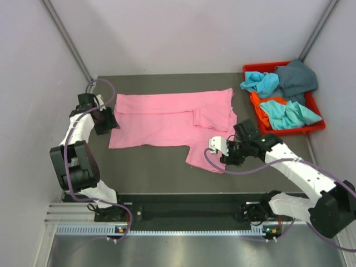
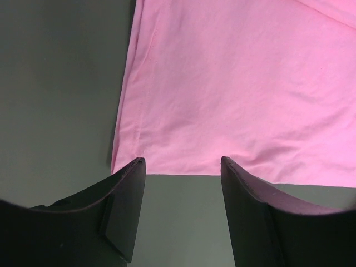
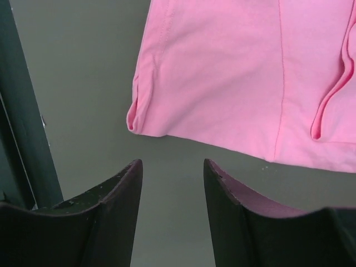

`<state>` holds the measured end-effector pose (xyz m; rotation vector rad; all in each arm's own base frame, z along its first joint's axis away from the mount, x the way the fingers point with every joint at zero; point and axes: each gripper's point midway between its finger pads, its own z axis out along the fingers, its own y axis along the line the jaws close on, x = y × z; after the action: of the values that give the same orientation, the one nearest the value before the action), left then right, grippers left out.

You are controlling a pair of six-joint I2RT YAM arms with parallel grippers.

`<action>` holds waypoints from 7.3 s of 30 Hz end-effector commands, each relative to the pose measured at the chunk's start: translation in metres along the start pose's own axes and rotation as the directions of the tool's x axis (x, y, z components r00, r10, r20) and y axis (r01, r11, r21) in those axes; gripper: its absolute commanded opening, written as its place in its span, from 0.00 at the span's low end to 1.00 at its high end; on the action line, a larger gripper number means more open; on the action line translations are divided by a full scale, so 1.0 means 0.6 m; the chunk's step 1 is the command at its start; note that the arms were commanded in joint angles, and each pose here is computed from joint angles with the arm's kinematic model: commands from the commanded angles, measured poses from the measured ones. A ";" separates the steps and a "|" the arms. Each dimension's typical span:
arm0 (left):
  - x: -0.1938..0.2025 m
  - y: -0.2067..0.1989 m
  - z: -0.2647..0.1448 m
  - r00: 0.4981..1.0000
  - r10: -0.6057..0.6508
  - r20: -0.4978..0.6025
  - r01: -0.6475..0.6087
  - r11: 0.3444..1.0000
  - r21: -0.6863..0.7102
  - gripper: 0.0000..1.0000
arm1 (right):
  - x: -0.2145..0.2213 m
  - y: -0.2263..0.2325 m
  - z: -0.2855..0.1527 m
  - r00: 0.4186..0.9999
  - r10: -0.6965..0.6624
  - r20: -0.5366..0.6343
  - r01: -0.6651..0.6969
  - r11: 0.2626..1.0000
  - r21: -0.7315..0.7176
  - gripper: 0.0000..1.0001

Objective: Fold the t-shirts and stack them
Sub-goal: Fold the tshirt

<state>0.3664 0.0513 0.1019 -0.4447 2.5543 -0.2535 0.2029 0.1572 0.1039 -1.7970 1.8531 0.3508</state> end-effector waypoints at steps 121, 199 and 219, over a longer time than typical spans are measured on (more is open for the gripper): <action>0.043 0.041 -0.037 0.929 -0.251 -0.270 0.313 0.925 0.216 0.00 | -0.035 -0.077 0.067 0.999 0.040 0.003 -0.040 0.988 0.147 0.00; -0.275 0.019 0.126 0.999 0.041 0.022 -0.044 0.991 0.127 0.49 | -0.044 -0.689 -0.007 0.953 0.236 0.190 -0.292 0.547 0.785 0.44; -0.129 -0.069 0.129 0.977 0.039 -0.211 0.022 0.960 0.279 0.28 | -0.111 -0.497 0.153 0.791 0.514 0.332 -0.602 0.752 0.270 0.43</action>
<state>0.4777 0.0433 0.0845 -0.3467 2.6729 -0.6551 0.5237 0.2205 0.1409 -0.8785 2.0119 0.2557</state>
